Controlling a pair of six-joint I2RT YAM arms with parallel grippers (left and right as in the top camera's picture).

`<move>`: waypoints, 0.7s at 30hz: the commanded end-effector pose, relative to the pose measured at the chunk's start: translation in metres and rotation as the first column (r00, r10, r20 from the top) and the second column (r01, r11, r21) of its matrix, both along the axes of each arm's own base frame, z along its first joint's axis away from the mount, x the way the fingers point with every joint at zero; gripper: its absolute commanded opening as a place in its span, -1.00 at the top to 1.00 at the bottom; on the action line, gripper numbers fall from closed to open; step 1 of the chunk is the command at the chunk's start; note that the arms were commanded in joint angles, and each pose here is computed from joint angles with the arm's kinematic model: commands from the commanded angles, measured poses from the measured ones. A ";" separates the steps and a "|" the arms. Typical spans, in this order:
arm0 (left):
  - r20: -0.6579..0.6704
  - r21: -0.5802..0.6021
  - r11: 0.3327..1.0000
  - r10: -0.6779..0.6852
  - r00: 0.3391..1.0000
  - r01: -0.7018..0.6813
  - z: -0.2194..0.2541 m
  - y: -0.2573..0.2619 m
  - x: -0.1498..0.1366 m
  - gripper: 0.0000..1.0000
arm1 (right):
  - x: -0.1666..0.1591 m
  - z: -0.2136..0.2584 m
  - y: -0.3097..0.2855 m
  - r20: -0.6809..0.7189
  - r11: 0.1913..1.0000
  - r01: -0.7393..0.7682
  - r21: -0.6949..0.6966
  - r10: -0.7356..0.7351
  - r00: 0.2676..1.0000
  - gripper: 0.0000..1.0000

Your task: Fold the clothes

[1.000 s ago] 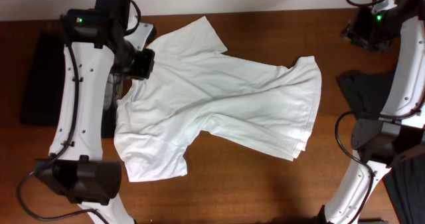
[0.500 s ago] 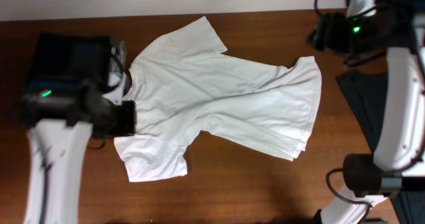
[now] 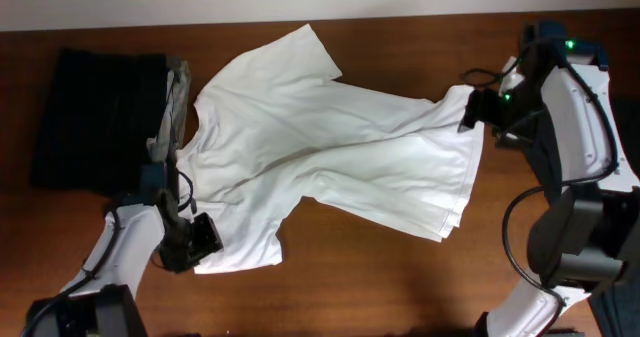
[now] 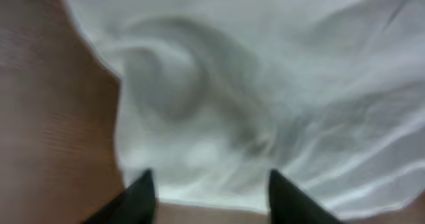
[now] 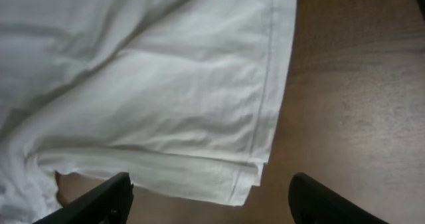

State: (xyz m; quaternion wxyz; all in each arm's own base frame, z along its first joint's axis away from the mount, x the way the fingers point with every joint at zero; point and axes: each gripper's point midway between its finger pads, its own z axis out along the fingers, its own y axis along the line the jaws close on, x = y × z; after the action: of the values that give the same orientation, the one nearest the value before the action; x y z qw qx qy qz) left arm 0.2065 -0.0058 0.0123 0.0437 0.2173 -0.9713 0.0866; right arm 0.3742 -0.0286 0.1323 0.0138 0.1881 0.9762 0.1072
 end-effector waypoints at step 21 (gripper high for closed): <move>-0.034 -0.117 0.991 0.067 0.997 -0.070 0.035 0.022 0.006 -0.01 | -0.061 -0.104 -0.011 -0.156 0.981 0.157 0.114 -0.138 0.978 -0.57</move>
State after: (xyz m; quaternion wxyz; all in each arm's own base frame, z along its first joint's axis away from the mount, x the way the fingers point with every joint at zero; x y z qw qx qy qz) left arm 0.2271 0.0401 0.0661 0.0486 0.2625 -0.9583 0.1017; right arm 0.3029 -0.0357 0.0180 -0.0832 0.2603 0.9517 0.1401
